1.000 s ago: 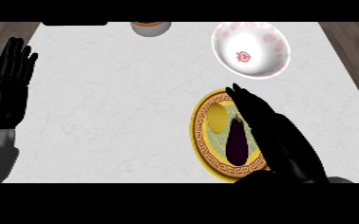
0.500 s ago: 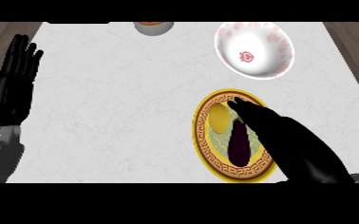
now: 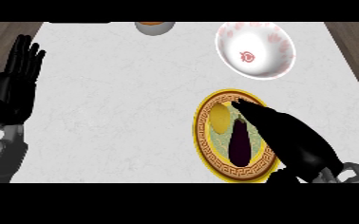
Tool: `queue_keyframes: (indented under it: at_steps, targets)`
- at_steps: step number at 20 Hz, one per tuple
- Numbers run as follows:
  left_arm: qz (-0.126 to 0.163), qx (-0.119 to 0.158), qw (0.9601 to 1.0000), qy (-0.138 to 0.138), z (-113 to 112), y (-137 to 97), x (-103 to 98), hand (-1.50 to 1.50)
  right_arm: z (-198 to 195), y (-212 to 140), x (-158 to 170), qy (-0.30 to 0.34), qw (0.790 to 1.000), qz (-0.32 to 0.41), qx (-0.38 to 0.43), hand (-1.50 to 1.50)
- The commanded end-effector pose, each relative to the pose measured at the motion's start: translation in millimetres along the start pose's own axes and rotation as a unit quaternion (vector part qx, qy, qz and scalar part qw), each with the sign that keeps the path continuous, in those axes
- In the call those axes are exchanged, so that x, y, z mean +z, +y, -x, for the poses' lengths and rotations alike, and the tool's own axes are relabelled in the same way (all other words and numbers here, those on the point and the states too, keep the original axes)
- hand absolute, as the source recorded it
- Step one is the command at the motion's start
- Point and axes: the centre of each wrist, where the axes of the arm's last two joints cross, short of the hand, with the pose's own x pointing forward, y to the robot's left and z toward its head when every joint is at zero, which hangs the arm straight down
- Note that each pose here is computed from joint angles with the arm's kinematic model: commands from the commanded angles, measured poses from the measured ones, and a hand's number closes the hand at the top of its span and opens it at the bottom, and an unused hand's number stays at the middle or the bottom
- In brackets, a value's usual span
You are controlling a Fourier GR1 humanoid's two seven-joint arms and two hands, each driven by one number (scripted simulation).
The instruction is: Pick the eggplant from the plate and place it in the bowl
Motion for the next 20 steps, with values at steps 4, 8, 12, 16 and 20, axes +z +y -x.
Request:
queue_keyframes:
  at_steps: [4,8,12,16,20]
  targets:
    - [-0.002,0.001,1.0000,0.003,-5.7,1.1,-12.4,0.00,-3.0,27.2,-23.2,0.053,0.998,-0.022,0.010,-1.50]
    - [-0.001,-0.002,1.0000,0.002,-5.5,9.0,2.9,0.00,12.2,45.7,-35.1,0.075,0.997,-0.021,0.010,-1.50]
    - [0.010,0.004,0.9999,0.001,4.1,2.3,1.6,0.00,31.7,42.0,-63.2,0.065,0.998,-0.020,0.005,-1.50]
    - [-0.001,0.005,1.0000,0.005,-1.4,3.4,-2.9,0.00,58.8,36.4,-43.2,0.047,0.999,-0.013,-0.006,-1.50]
    - [0.006,0.005,1.0000,0.004,7.0,8.2,5.6,0.00,53.8,44.6,-78.2,0.026,1.000,-0.017,-0.001,-1.50]
